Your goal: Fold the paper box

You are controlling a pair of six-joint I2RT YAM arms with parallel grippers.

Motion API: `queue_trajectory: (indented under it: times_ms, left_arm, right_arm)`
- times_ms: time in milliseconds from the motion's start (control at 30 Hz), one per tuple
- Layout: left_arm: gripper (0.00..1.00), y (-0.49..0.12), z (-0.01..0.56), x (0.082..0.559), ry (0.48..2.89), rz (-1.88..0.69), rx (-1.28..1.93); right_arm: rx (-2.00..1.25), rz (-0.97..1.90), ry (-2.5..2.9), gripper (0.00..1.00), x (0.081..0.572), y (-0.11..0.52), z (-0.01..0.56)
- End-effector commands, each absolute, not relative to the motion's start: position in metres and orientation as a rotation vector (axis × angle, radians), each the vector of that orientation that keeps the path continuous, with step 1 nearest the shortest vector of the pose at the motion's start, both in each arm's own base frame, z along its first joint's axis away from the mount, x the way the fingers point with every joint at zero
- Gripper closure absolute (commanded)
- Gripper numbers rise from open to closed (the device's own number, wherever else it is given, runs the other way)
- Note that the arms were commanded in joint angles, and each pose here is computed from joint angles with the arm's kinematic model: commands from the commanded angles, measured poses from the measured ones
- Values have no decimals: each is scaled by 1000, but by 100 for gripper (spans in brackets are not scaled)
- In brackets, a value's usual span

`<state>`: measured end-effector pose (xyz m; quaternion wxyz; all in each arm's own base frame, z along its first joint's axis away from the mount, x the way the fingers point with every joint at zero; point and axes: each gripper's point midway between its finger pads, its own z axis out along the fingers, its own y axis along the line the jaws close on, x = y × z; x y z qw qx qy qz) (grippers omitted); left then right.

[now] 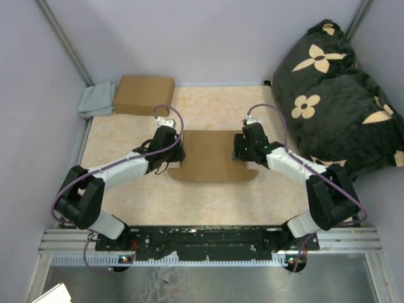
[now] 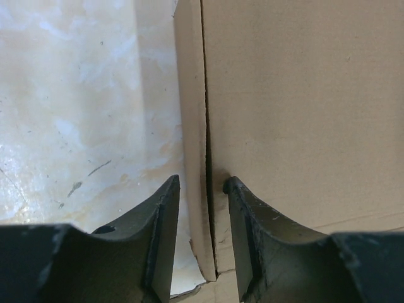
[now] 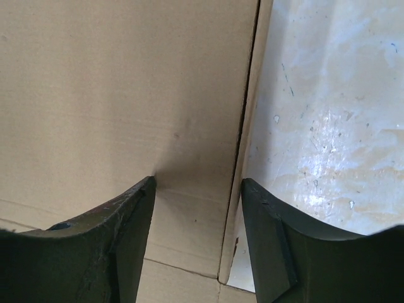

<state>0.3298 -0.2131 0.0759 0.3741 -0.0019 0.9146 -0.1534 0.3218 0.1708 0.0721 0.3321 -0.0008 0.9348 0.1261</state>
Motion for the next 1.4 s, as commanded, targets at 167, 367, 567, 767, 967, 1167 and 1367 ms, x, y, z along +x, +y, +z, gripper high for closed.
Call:
queue_trajectory:
  times_ms: [167, 367, 567, 767, 967, 1167, 1367]
  left_arm:
    - [58, -216, 59, 330, 2394, -366, 28]
    - [58, -211, 67, 352, 2370, -350, -5]
    - [56, -212, 72, 369, 2362, -343, -21]
    - [45, -197, 86, 371, 2342, -279, -56]
    - [36, -183, 119, 356, 2279, -288, -81]
    - [36, -178, 128, 322, 2271, -383, -47]
    - [37, -178, 108, 292, 2328, -455, -21]
  right_arm:
    - [-74, 429, 2429, 45, 342, 197, 70]
    - [-89, 469, 2441, 46, 365, 217, 66]
    - [-82, 470, 2437, 45, 375, 223, 67]
    - [-43, 399, 2399, 26, 378, 211, 86]
    - [26, 308, 2309, 19, 375, 187, 132]
    - [5, 359, 2309, 18, 333, 173, 144]
    - [-41, 447, 2292, 18, 287, 175, 126]
